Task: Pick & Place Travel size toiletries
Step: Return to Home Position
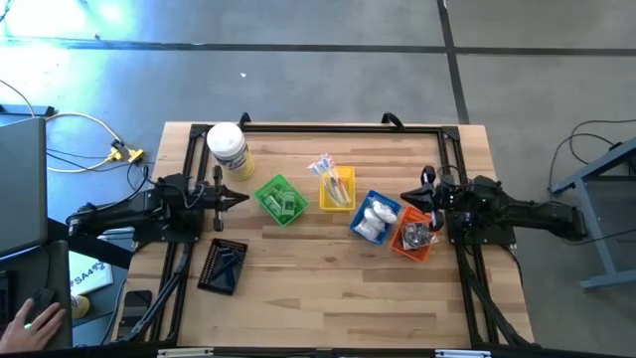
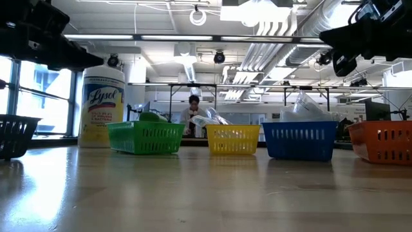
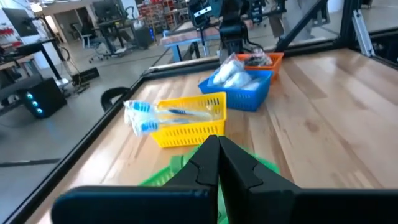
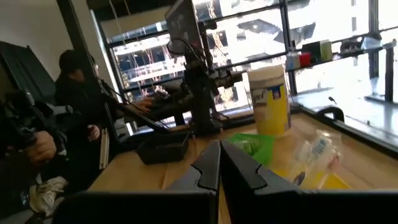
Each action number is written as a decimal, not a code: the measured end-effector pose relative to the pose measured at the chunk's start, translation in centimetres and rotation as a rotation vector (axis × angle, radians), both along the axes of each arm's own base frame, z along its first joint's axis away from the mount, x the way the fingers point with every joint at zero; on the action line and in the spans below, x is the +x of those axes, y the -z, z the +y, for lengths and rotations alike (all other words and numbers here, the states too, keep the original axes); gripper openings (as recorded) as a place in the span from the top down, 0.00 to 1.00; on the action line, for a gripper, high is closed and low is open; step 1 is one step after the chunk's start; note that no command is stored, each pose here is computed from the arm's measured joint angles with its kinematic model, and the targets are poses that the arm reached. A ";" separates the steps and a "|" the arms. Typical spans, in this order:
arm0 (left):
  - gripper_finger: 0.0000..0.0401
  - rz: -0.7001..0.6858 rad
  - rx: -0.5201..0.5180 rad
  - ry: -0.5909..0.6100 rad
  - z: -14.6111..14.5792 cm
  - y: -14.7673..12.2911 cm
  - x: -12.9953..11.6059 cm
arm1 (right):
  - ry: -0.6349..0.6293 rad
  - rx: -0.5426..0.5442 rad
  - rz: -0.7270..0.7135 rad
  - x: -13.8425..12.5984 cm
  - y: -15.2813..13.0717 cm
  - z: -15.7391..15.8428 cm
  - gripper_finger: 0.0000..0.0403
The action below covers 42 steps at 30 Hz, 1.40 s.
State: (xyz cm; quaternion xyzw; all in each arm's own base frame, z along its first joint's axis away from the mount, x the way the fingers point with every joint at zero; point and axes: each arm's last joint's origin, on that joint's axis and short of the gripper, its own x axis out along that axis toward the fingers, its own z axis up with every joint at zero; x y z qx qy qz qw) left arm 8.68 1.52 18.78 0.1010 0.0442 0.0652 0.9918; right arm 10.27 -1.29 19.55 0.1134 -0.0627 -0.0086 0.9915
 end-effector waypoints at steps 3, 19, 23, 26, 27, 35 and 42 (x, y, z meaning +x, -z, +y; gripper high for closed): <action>1.00 -0.003 -0.010 -0.001 0.0 -0.6 -0.2 | -0.002 -0.014 -0.036 -0.5 -0.3 0.1 0.99; 1.00 0.031 -0.032 0.039 -0.1 0.1 -0.1 | -0.003 0.017 -0.005 -0.9 0.4 0.1 0.99; 1.00 0.049 -0.055 0.036 -0.1 1.0 0.1 | -0.003 0.018 -0.002 -0.9 0.4 0.1 0.99; 1.00 0.050 -0.059 0.034 -0.1 1.3 0.2 | -0.003 0.019 0.002 -0.9 0.5 0.1 0.99; 1.00 0.049 -0.058 0.034 -0.1 1.3 0.2 | -0.003 0.019 0.001 -0.9 0.5 0.1 0.99; 1.00 0.034 -0.044 0.036 -0.1 1.2 0.3 | 0.023 0.021 0.000 -0.9 0.5 0.0 0.99; 1.00 0.035 -0.049 0.036 -0.1 1.3 0.3 | 0.073 0.032 0.032 -0.9 0.8 -0.1 0.99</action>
